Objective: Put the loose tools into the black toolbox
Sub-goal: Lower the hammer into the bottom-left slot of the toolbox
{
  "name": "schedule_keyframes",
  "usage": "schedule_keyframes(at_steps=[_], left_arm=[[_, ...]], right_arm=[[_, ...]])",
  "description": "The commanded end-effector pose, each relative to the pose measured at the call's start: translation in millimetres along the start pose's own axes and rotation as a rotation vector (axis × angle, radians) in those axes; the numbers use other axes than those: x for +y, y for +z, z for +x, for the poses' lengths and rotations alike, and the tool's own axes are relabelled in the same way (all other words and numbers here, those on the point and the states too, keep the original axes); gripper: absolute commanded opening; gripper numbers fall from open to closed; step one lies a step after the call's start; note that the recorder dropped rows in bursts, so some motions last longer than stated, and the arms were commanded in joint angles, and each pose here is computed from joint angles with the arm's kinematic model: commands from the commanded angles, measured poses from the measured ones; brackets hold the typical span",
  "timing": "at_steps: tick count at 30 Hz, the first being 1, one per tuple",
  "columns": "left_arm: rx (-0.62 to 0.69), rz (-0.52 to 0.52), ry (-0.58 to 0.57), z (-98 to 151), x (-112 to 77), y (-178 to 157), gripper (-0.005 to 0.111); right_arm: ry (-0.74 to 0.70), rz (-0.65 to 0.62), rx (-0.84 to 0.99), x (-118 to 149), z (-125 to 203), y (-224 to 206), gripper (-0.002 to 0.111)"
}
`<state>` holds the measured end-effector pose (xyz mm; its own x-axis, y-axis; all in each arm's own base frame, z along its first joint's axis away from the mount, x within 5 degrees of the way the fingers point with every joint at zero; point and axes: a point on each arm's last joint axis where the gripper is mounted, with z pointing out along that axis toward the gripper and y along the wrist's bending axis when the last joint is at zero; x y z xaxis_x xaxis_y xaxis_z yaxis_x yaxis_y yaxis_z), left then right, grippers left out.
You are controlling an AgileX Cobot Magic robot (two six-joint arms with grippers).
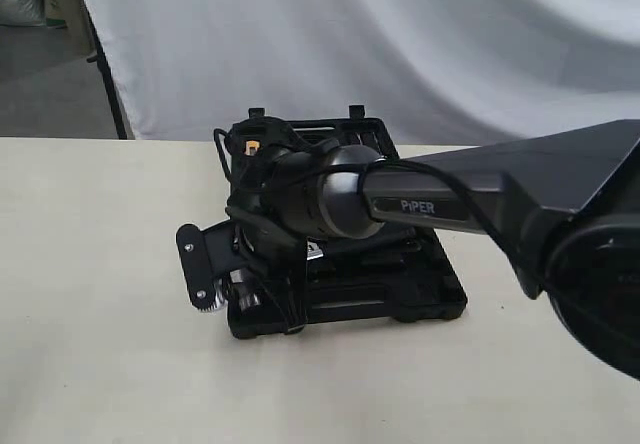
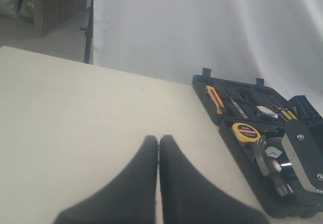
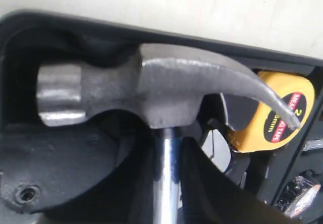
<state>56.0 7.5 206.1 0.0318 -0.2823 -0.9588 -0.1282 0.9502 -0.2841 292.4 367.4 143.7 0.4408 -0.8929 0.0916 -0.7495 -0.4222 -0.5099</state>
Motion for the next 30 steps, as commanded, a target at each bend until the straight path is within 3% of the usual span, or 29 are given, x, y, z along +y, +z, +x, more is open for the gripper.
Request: schedule_keyframes(at_steps=[1,13,23,25,30], left_arm=[[-0.020,-0.021,0.000,-2.1,0.9,-0.4,0.001],[-0.020,-0.021,0.000,-2.1,0.9,-0.4,0.001],[-0.020,-0.021,0.000,-2.1,0.9,-0.4,0.001],[-0.020,-0.021,0.000,-2.1,0.9,-0.4,0.001],[-0.020,-0.021,0.000,-2.1,0.9,-0.4,0.001]], right_arm=[[0.025,0.012,-0.006,-3.2,0.3,-2.3,-0.001],[0.039,0.004,0.003,-2.5,1.1,-2.3,-0.001],[0.159,0.038,0.028,-5.3,3.6,-2.4,0.000],[0.159,0.038,0.028,-5.3,3.6,-2.4,0.006],[0.202,0.038,0.027,-5.3,3.6,-2.4,0.043]])
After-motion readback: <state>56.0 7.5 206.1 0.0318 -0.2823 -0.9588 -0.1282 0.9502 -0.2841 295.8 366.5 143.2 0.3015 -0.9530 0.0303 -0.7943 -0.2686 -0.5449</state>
